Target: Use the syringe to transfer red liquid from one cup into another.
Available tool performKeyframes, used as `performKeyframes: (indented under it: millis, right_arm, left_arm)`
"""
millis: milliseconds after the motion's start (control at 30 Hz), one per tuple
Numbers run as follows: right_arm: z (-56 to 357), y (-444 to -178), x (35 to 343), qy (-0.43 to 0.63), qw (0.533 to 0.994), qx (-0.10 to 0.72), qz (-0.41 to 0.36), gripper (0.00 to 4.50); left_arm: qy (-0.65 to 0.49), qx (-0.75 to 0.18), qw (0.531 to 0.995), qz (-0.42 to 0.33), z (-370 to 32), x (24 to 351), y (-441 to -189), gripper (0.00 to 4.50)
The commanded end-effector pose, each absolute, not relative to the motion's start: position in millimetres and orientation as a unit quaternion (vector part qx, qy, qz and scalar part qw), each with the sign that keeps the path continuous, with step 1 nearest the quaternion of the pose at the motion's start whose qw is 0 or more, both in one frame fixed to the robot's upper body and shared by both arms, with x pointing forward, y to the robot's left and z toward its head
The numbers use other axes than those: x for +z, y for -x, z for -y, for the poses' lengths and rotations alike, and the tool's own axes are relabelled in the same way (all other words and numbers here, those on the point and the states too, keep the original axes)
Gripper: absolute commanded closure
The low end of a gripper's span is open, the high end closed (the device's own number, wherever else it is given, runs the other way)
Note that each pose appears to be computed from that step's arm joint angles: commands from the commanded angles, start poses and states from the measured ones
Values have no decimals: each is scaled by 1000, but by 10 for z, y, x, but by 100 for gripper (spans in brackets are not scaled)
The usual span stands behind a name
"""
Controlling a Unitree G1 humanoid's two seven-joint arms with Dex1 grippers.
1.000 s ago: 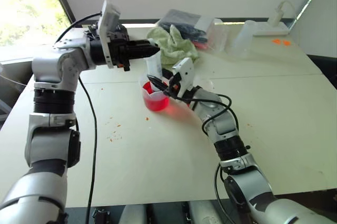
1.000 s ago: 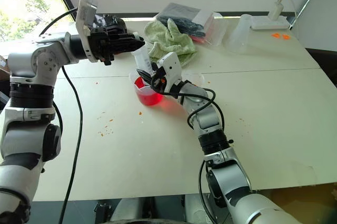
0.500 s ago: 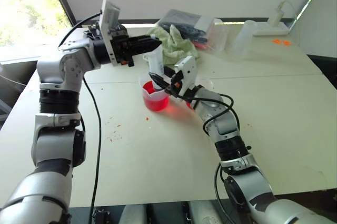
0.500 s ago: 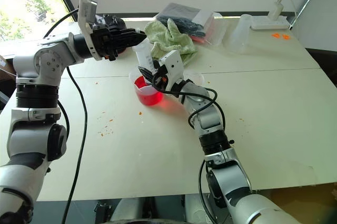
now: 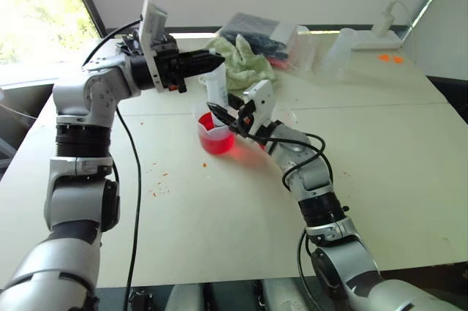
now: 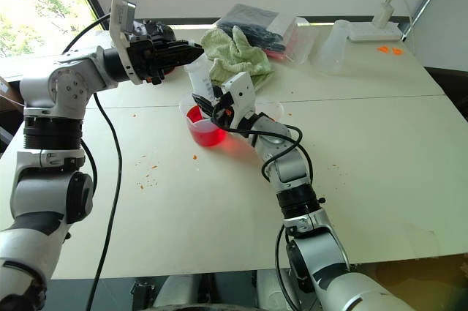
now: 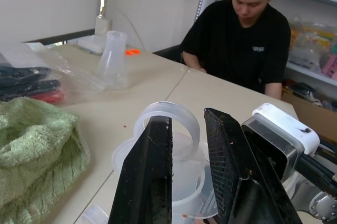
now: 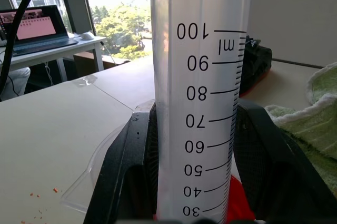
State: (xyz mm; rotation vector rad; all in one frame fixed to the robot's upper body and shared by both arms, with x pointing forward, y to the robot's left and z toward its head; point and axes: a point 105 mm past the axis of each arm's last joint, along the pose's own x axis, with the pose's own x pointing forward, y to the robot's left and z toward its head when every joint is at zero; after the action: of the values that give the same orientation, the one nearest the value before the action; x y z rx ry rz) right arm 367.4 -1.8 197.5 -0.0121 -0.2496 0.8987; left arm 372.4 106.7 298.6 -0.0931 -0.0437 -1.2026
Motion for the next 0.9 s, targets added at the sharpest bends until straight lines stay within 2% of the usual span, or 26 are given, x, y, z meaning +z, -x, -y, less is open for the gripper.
performKeyframes:
  millis: [33, 900]
  right_arm:
    - [-166, -3497, 2019, 13, 871, 473, 134, 309]
    - [-211, -3430, 1957, 12, 868, 480, 124, 309]
  left_arm:
    - [24, -561, 823, 90, -1094, 3392, -3679, 351]
    - [18, -553, 825, 117, -1111, 3571, -3715, 351]
